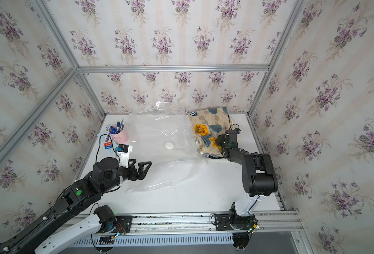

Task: Take the blanket out of the vacuum bag
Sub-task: Move the blanket to the center of the board, then reset both arms

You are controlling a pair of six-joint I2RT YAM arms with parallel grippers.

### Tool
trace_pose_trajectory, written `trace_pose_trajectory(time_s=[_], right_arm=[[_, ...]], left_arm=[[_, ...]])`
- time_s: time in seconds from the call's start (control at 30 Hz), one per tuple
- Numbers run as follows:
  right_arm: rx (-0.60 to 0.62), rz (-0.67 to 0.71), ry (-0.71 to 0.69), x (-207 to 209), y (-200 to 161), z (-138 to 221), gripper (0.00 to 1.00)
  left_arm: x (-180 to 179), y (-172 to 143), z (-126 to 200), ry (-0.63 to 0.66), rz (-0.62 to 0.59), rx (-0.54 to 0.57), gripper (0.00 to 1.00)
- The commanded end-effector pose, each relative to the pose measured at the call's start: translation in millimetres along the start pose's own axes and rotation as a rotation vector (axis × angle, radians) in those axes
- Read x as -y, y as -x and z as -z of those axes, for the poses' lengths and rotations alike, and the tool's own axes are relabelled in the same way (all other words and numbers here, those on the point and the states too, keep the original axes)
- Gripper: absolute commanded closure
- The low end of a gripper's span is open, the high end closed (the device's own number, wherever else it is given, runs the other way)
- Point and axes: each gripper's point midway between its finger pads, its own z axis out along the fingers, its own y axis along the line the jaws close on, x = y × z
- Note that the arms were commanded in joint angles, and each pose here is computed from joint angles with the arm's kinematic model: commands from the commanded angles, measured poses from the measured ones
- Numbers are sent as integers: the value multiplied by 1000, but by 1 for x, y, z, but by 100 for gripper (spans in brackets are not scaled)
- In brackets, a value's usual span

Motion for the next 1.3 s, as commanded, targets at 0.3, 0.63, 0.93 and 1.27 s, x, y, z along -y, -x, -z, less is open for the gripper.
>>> trace_pose_trajectory(time_s=[0.3,0.63,0.93,1.27], right_arm=[[-147,-72,167,-42,-14,15,49],[19,125,263,-77,42,115,34],[338,309,288,-80,36,216,0],[579,654,205,-29,11,193,0]], left_arm=[[-5,16,11,73,-13,-1,0],[-54,42,37,398,-24,81,0],[-68,94,40,587,-99,311,0],[-149,61,-31,667,-279,450,0]])
